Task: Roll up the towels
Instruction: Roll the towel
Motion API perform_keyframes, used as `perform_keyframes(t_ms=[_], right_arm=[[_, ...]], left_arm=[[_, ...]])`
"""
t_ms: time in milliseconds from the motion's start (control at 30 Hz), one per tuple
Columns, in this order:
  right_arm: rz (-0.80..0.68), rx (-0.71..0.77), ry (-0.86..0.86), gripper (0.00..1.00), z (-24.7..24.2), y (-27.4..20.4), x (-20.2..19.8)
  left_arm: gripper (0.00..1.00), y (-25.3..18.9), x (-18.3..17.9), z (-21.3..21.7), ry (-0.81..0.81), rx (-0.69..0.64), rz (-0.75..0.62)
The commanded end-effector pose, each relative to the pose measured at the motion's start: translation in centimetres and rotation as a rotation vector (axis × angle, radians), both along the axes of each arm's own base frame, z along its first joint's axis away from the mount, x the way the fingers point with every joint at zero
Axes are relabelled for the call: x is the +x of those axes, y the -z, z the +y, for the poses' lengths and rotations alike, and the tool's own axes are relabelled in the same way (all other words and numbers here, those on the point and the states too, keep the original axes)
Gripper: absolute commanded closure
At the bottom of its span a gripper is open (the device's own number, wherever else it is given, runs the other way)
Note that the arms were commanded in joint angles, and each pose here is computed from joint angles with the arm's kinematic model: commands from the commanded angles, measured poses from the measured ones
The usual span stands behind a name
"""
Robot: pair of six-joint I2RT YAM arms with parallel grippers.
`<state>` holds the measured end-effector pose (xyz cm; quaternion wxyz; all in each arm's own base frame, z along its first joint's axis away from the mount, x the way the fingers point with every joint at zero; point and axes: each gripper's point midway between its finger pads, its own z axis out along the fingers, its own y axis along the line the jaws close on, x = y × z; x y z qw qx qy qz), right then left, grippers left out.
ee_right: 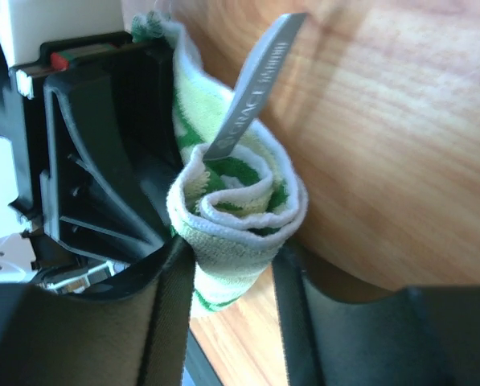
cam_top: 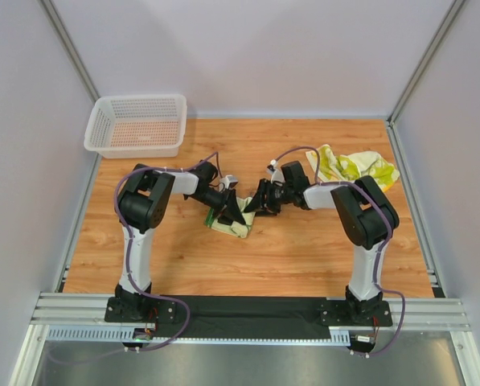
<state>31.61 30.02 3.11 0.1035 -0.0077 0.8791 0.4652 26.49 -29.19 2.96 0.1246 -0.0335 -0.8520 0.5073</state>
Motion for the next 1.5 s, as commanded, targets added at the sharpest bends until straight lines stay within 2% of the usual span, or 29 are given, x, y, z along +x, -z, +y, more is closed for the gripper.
perform_keyframes(t_ms=[0, 133, 300, 400, 533, 767, 900, 1033, 1200, 1467], right_arm=[[-0.025, -0.016, 0.01, 0.59, 0.3, 2.1, 0.0], [-0.037, 0.001, 0.019, 0.71, 0.5, 1.8, 0.4], [-0.036, -0.015, 0.027, 0.78, 0.6, 0.1, 1.0], [-0.068, -0.041, 0.019, 0.8, 0.8, -1.5, 1.8], [-0.029, -0.131, -0.003, 0.81, 0.2, -2.0, 1.0], [-0.016, -0.226, -0.033, 0.83, 0.0, -3.3, 0.4], [0.021, -0.274, -0.05, 0.83, 0.0, -3.8, -0.4], [0.05, -0.309, -0.062, 0.83, 0.2, -3.9, -0.6], [0.087, -0.319, -0.056, 0.84, 0.3, -3.7, -0.8], [0.105, -0.299, -0.051, 0.85, 0.7, -3.9, -0.9]], left_arm=[[0.62, 1.4, -0.1, 0.3, -0.015, 0.016, 0.005], [0.59, 1.4, -0.3, 0.6, 0.007, 0.036, -0.016], [0.51, 0.9, 0.5, 2.5, 0.03, 0.213, -0.133], [0.49, 0.1, 1.2, 3.5, 0.025, 0.306, -0.189], [0.48, -0.8, 1.2, 4.6, 0.047, 0.427, -0.27], [0.48, -4.3, 2.5, 5.3, 0.046, 0.633, -0.542], [0.48, -6.6, 1.5, 2.7, 0.117, 0.629, -0.718], [0.48, -7.4, 0.7, 1.4, 0.148, 0.663, -0.821], [0.48, -7.4, -0.9, 0.3, 0.148, 0.642, -0.841], [0.48, -3.5, -2.0, 1.0, 0.2, 0.713, -0.782]])
